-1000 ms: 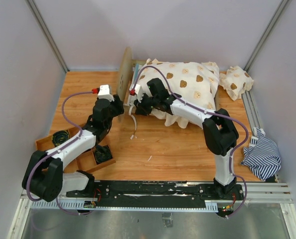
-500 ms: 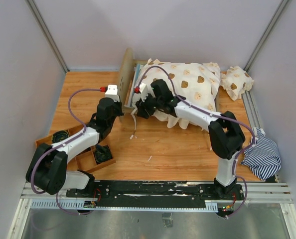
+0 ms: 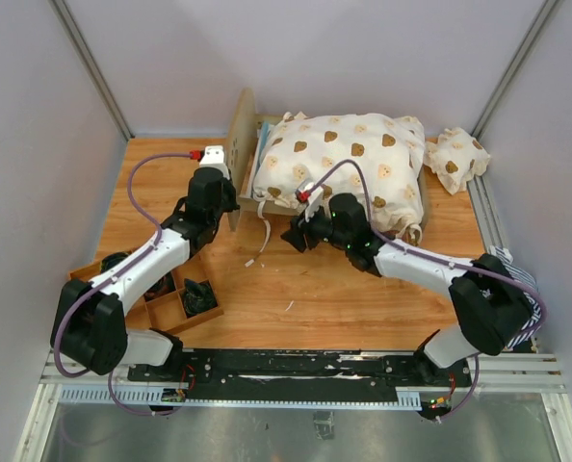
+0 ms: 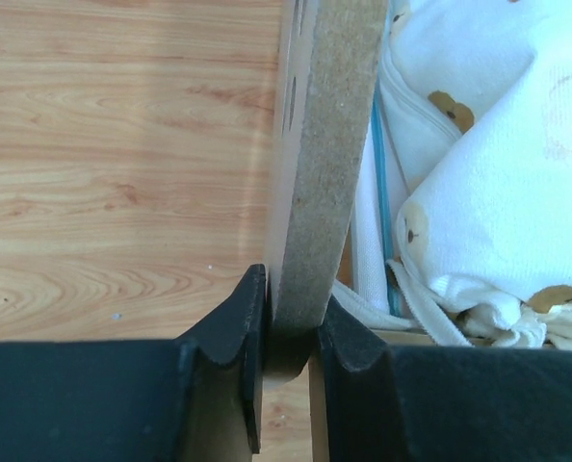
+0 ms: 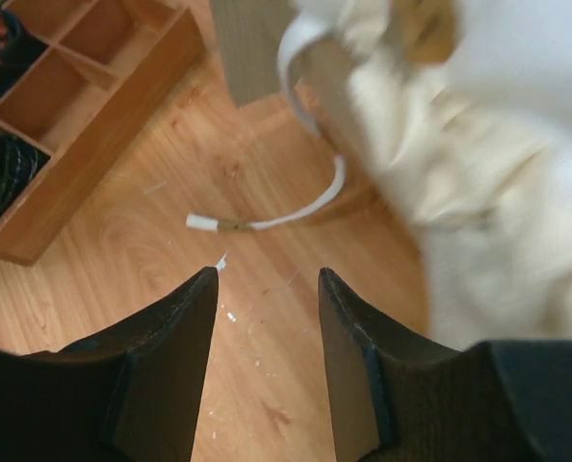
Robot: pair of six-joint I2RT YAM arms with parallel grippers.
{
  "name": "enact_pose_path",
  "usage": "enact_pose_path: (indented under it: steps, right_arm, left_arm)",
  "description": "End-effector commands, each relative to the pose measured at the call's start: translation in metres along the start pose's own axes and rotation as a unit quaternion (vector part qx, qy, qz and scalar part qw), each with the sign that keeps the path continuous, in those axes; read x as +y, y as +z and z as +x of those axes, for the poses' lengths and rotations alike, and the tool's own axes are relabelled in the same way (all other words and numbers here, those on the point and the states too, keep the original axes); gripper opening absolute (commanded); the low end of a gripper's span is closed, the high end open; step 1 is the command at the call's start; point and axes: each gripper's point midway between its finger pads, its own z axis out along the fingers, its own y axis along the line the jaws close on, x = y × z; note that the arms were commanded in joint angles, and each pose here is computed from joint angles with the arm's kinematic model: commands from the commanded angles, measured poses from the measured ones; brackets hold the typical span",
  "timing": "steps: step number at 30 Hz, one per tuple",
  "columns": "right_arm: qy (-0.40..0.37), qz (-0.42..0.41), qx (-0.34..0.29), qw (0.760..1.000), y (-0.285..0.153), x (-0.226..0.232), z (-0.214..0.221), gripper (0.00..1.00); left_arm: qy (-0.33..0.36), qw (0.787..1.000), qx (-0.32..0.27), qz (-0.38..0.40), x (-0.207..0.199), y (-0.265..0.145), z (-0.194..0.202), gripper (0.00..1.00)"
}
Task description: Set up the pet bed
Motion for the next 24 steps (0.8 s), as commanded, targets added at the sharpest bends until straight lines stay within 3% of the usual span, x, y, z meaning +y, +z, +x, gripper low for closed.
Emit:
enact_pose_path:
  steps: [1,6,13,21,24]
  right_arm:
    - [0.005,0.006,-0.093,0.996,0.013,0.029,-0.005,0.46]
    - [0.016,0.012,-0.166,0.986,0.045,0.058,-0.012,0.44]
    - [0.145,0.039,-0.274,0.950,0.082,0.043,-0.004,0.35]
    - [0.117,0.074,-0.290,0.947,0.123,0.026,0.000,0.34]
    - [0.114,0.129,-0.295,0.940,0.128,0.005,0.002,0.34]
  left_arm:
    - [-0.157,0.983,-0.090,0.034,-0.024,-0.008,-0.083,0.00]
    - [-0.180,0.980,-0.078,0.046,-0.032,-0.011,-0.091,0.00]
    - [-0.192,0.978,-0.063,0.054,-0.036,-0.015,-0.088,0.00]
    - [-0.189,0.979,-0.037,0.072,-0.044,-0.017,-0.081,0.00]
    - [-0.196,0.977,-0.028,0.077,-0.047,-0.019,-0.082,0.00]
